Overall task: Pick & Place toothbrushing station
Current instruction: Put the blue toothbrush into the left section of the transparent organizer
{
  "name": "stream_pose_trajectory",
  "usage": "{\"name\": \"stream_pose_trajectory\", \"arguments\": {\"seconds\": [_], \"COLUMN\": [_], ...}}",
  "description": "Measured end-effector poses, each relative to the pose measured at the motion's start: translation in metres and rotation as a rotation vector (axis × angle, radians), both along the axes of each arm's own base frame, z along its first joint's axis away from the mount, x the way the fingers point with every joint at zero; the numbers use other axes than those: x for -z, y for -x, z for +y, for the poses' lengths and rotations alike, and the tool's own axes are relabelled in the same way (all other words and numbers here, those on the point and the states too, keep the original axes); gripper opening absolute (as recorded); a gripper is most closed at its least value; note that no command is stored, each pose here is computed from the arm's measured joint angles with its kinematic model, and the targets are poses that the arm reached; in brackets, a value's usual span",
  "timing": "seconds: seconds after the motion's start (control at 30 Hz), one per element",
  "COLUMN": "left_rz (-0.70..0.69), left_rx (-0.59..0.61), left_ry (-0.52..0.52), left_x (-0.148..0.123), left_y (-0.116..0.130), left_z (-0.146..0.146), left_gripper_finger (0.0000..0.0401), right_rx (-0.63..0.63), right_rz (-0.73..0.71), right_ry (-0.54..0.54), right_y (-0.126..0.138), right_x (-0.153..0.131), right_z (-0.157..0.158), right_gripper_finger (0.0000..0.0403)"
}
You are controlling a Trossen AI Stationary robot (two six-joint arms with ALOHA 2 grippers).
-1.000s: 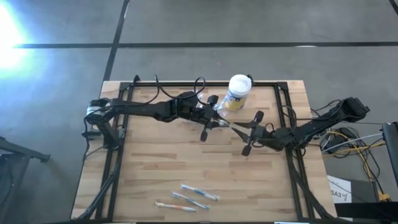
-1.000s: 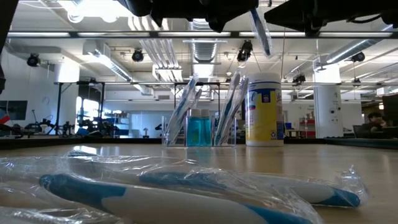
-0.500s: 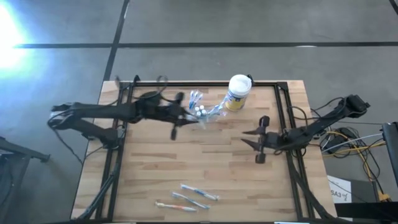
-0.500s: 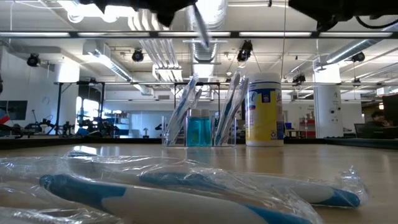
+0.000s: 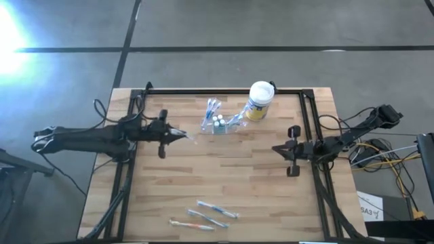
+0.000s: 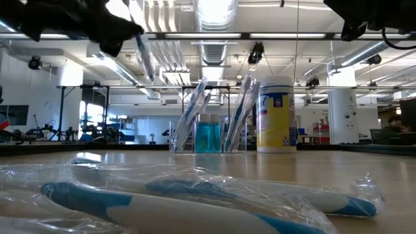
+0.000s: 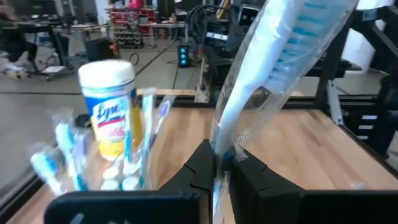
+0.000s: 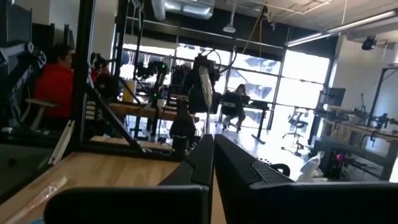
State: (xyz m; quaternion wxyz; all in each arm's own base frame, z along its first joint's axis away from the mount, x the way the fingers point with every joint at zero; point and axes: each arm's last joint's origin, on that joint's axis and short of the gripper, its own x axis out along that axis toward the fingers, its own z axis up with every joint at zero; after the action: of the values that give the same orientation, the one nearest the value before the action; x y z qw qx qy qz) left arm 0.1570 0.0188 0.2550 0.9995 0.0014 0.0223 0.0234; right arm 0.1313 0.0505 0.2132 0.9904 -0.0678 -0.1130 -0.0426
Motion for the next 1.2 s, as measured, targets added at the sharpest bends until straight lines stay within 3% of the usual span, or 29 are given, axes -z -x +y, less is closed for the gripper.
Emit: {"name": "stream_pose_trajectory", "arguments": {"seconds": [0.47, 0.57, 0.7, 0.93, 1.2], "left_rz": [0.023, 0.006, -0.054, 0.076, 0.3], "left_rx": [-0.047, -0.057, -0.132, -0.257, -0.317], "left_ry": [-0.009, -0.019, -0.035, -0.063, -0.003], "left_x": [0.031, 0.024, -0.006, -0.038, -0.003], "left_y": [0.016, 0.015, 0.009, -0.03, -0.084], "left_z": [-0.001, 0.001, 0.007, 0.037, 0.073], "left_gripper_finger": [0.0024, 0.0024, 0.0024, 0.0024, 0.0024], "right_rx": [0.004, 0.005, 0.006, 0.023, 0.022], "right_rz": [0.013, 0.009, 0.008, 0.001, 0.001], "right_ry": [0.024, 0.024, 0.025, 0.024, 0.023], "right_y": [0.005, 0.004, 0.004, 0.003, 0.003], "right_x": [0.009, 0.008, 0.007, 0.005, 0.005], "right_z": [-0.002, -0.002, -0.002, -0.004, -0.004], "right_gripper_finger": [0.0008, 0.0008, 0.0008, 0.0008, 0.0008]}}
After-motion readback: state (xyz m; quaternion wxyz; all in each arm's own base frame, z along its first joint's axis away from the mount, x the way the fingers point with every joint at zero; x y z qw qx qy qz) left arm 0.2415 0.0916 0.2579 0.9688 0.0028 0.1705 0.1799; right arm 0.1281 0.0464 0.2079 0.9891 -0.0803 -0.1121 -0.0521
